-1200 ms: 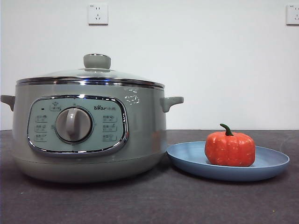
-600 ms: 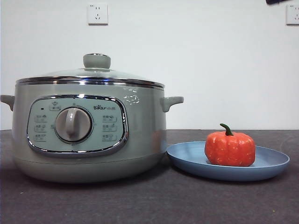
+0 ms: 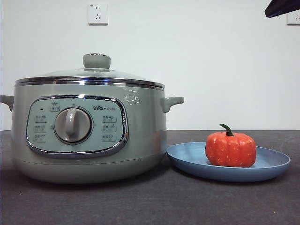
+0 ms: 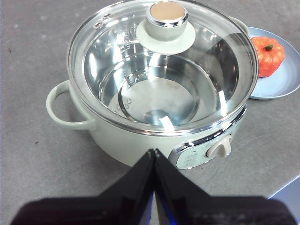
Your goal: Take the pumpkin out from the steamer,put the pumpkin in the blue plate,close the lid
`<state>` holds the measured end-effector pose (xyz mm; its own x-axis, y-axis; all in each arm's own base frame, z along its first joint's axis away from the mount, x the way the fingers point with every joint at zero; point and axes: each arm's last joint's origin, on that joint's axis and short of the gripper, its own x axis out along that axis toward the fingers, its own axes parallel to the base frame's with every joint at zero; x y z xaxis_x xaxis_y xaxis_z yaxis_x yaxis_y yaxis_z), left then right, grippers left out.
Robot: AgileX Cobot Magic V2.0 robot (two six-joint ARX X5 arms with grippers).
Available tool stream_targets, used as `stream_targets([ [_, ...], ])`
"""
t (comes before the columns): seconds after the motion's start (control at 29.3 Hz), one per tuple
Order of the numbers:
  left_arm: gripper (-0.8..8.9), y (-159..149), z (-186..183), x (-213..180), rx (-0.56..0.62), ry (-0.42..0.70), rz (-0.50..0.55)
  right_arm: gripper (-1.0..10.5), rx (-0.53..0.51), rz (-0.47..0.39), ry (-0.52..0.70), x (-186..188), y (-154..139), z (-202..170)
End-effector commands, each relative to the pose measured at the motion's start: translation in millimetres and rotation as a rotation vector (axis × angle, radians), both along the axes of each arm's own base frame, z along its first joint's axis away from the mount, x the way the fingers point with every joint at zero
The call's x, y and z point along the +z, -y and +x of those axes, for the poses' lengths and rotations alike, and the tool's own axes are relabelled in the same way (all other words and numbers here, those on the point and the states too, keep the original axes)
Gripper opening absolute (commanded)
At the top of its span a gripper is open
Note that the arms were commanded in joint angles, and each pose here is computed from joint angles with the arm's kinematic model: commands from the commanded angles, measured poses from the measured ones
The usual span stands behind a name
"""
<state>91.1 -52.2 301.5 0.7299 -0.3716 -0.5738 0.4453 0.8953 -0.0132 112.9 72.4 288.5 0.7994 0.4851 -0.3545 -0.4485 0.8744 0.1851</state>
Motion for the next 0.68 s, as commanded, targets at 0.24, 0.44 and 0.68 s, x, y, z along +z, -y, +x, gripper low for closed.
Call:
stream_targets([
  [0.24, -0.03, 0, -1, -2, -0.004, 0.001, -0.005, -0.2, -0.006, 0.005, -0.005, -2, 0, 0],
  [0.44, -0.03, -26, -32, 4, 0.075, 0.146, -0.029, -0.2, -0.006, 0.005, -0.006, -2, 0, 0],
  [0.68, -0.03, -46, -50, 0, 0.322, 0.478, -0.135, -0.2, -0.005, 0.005, -0.006, -2, 0, 0],
])
